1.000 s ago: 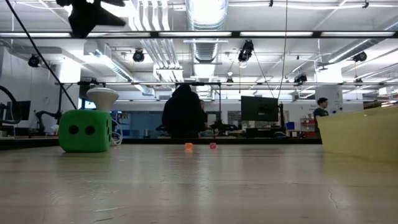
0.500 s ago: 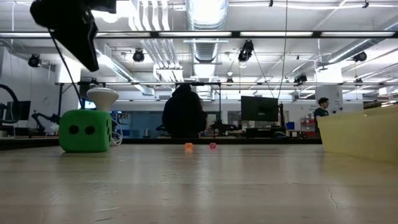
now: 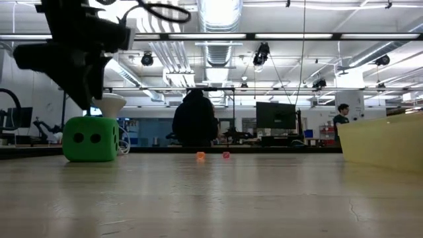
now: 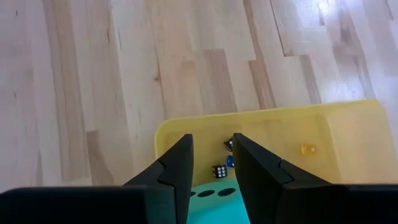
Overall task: Pick & Place Dice
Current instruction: Put the top large green dice into the yellow bin
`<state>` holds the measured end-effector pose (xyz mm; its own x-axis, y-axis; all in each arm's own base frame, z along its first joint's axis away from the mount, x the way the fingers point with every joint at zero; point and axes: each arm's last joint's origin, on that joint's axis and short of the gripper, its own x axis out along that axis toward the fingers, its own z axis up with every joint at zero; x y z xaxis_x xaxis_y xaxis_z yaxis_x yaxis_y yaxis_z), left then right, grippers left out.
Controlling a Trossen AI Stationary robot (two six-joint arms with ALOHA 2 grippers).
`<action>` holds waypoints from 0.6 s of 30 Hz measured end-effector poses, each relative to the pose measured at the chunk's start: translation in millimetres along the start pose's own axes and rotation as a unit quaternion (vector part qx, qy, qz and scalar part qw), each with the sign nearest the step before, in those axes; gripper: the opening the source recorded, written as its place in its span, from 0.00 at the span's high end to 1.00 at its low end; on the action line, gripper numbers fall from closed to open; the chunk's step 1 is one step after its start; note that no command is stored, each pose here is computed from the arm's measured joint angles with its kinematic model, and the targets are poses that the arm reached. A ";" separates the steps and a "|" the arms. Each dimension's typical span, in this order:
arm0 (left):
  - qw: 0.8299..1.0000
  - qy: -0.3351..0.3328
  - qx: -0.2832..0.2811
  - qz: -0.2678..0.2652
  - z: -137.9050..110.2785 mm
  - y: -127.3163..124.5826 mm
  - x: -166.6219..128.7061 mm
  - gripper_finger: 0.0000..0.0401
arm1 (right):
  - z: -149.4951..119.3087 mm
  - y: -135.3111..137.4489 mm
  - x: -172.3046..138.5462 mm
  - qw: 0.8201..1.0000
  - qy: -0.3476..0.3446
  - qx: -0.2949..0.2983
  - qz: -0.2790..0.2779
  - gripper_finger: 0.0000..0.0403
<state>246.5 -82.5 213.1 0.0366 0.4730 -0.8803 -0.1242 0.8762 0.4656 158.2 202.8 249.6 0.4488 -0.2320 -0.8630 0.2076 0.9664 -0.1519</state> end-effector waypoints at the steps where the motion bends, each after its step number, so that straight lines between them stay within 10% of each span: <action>1: 1.000 0.008 0.004 0.004 0.6 -1.9 2.8 0.34 | -0.2 0.1 0.4 1.000 0.000 -0.001 0.000 0.74; 18: 0.996 0.050 0.006 0.073 -7.6 -11.9 36.9 0.25 | 3.2 5.7 1.5 0.999 -0.033 -0.032 0.019 0.73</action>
<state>241.8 -76.2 174.3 -0.0793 0.5845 -0.8075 -0.1091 0.8001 0.5899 162.9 207.6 248.9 0.5122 -0.2004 -0.8352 0.1350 0.9791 -0.1521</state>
